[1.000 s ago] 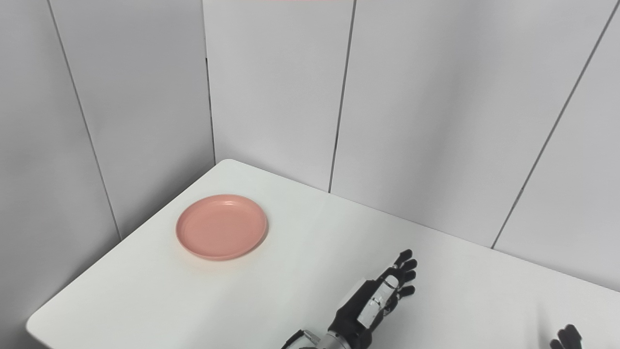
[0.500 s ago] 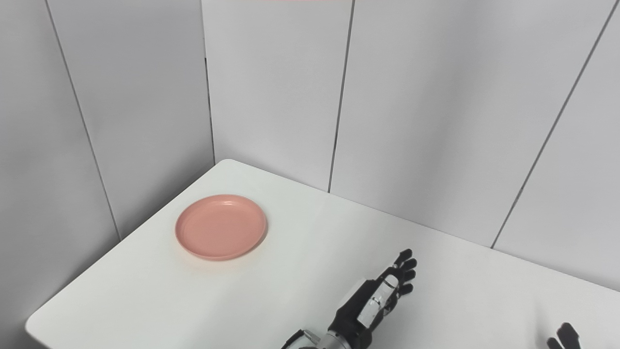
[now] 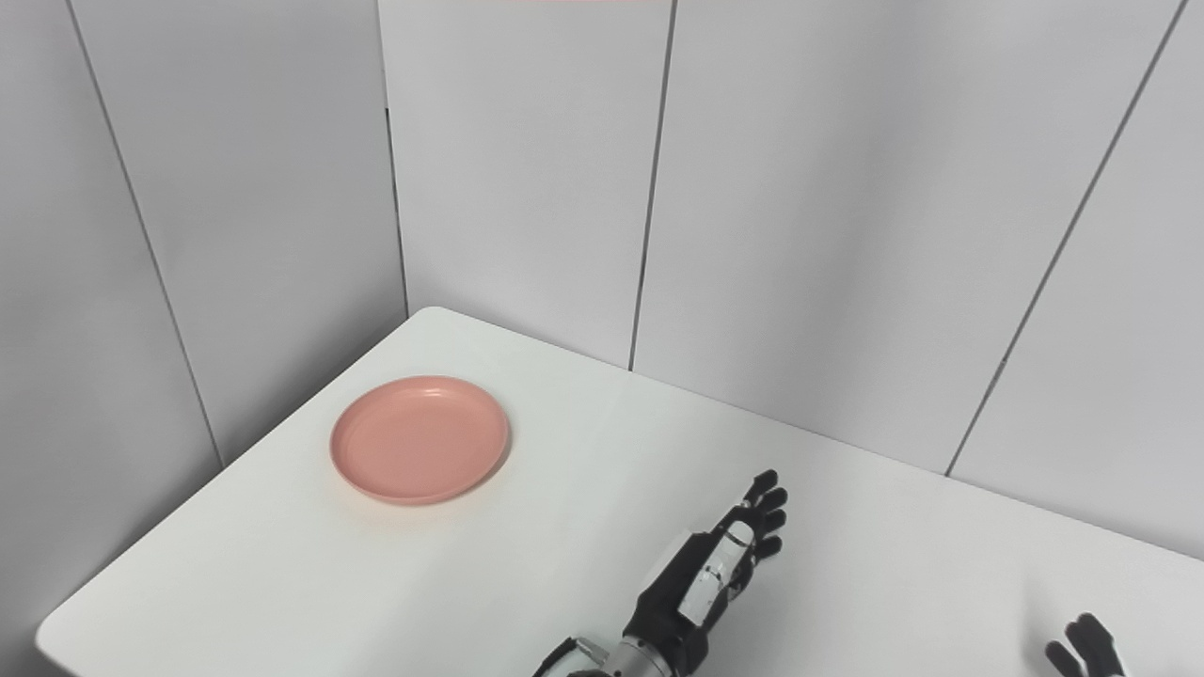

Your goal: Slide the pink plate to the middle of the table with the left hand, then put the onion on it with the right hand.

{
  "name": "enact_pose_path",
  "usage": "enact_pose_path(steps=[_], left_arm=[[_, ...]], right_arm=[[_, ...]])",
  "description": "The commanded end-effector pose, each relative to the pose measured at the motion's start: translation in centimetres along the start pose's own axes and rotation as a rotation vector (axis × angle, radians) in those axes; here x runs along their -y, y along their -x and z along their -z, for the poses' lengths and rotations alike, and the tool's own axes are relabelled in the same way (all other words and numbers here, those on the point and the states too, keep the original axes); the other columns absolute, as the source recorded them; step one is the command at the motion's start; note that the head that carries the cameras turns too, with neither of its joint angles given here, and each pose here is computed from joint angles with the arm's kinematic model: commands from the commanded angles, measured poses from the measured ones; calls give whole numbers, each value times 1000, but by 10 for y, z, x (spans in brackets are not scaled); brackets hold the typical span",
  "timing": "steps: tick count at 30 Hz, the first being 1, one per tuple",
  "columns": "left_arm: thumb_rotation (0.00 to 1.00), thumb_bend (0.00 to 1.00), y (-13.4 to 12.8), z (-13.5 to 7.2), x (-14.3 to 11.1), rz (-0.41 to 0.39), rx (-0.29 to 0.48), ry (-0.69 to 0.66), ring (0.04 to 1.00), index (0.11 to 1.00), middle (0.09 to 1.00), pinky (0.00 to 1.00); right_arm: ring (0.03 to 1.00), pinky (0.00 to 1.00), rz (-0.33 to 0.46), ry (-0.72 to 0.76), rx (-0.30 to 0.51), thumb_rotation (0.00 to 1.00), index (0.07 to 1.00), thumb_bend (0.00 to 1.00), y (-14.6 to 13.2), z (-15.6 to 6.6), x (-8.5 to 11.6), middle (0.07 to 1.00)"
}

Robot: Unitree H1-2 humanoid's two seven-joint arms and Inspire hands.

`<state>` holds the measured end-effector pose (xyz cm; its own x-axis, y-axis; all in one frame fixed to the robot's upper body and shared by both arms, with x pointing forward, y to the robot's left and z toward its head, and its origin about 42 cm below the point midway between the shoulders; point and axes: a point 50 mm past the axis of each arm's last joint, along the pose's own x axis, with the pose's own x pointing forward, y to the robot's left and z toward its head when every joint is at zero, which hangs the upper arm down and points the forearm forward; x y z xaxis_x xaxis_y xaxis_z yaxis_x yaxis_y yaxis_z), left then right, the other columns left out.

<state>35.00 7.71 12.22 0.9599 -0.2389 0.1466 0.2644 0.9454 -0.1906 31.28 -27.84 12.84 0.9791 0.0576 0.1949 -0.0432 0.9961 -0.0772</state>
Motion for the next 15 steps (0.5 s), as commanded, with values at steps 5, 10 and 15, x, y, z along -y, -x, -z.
enact_pose_path(steps=[5,10,15], left_arm=[[1000,471,9,-3,-1,-19,-7,-23,1000,1000,1000,977],[1000,462,1,-24,-6,-17,23,-47,1000,1000,1000,998],[1000,448,-8,-44,-13,-14,78,-45,1000,1000,1000,1000]], right_arm=[[910,1000,19,-26,-86,998,920,459,22,28,-4,931],[897,1000,18,-31,-92,999,904,410,23,27,-5,922],[892,1000,18,-26,-92,997,897,411,22,27,-6,919]])
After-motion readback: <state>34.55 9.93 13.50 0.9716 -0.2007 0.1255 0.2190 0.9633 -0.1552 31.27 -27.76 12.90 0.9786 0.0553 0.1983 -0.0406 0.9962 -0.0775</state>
